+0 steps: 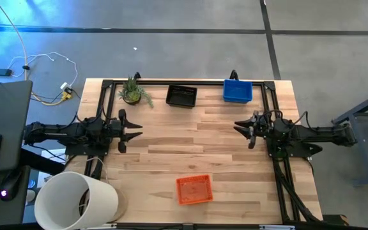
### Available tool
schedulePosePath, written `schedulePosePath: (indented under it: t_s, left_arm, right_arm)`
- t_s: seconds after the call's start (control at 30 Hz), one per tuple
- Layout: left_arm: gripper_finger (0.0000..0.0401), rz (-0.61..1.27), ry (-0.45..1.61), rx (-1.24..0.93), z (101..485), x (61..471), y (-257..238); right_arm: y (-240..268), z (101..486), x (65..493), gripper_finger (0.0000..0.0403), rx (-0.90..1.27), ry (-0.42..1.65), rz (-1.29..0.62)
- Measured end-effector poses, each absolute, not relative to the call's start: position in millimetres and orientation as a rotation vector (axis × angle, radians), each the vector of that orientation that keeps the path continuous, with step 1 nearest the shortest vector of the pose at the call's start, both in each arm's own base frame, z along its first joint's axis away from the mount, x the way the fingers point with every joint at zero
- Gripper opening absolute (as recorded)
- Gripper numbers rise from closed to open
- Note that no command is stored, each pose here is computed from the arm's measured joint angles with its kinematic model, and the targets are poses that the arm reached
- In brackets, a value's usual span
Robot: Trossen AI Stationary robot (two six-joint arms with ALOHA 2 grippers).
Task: Stack baskets by color
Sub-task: Return to Home Position
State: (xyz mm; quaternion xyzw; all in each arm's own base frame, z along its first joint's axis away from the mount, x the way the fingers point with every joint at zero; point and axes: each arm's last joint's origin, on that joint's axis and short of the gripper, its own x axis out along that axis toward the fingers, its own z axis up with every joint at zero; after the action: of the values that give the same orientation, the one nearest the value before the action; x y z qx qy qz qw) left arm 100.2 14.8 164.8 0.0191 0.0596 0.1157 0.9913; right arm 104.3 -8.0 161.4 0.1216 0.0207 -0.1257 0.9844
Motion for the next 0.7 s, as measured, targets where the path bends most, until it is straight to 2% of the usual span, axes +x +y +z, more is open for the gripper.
schedulePosePath:
  t_s: [0.7]
  left_arm:
    - [0.0115, 0.232, 0.119, 0.038, 164.9, 100.2, 14.7]
  right_arm:
    - [-8.0, 161.3, 104.3, 0.011, 0.236, 0.043, -0.253]
